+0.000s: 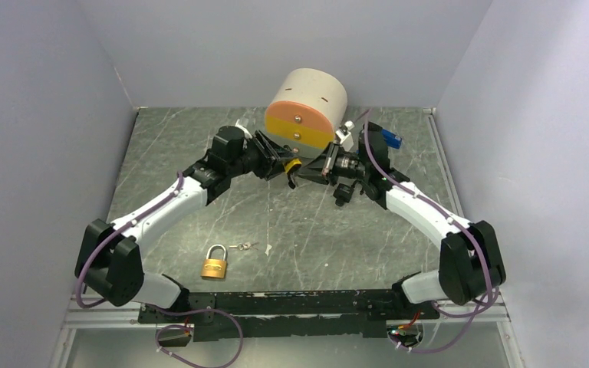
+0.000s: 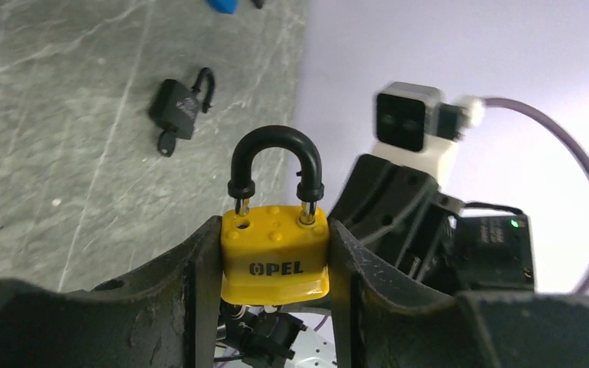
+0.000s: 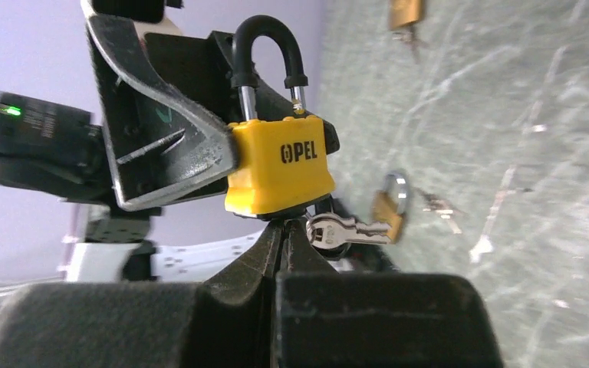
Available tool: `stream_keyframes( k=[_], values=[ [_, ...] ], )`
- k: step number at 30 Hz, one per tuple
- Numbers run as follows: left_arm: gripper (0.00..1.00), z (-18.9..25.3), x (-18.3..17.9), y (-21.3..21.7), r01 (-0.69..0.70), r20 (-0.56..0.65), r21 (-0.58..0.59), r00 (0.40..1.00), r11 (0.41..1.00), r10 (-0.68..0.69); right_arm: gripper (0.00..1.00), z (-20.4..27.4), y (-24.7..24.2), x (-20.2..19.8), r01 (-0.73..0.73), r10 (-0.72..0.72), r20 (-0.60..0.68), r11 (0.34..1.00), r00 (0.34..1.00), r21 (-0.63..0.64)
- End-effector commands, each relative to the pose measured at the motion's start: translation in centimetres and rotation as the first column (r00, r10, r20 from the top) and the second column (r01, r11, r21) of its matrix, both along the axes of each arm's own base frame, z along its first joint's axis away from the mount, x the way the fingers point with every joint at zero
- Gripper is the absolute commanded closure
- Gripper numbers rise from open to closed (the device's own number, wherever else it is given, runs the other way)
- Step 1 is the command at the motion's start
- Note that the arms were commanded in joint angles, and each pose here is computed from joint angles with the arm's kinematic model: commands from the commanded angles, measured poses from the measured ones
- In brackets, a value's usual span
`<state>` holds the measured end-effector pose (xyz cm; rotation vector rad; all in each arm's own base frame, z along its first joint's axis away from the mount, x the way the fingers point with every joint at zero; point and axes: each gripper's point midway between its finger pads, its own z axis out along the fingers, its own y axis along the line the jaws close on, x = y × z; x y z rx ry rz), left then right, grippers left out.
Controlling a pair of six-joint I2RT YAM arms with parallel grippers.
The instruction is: Unlock with the key
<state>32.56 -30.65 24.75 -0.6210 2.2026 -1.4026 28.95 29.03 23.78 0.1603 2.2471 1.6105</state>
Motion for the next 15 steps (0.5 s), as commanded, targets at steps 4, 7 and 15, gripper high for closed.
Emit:
stream_keyframes(
  k=[4, 7, 15],
  values=[
    [0.97, 12.8, -3.8, -1.7, 0.215, 0.495, -0.199, 0.864, 0.956, -0.091, 1.00, 10.6, -0.6, -1.9, -0.031, 0.026, 0.018, 0.888, 1.000, 0.460],
    [0.97, 13.8, -4.0, -1.6, 0.222, 0.544, -0.195, 0.835, 0.955, -0.083, 1.00, 11.2, -0.6, -2.3, -0.061, 0.059, 0.020, 0.882, 0.998, 0.467],
    [0.97, 14.2, -4.6, -0.5, 0.215, 0.672, -0.063, 0.731, 0.975, -0.118, 0.46, 9.8, -4.8, -2.0, 0.028, -0.076, 0.349, 0.990, 0.934, 0.141]
  ],
)
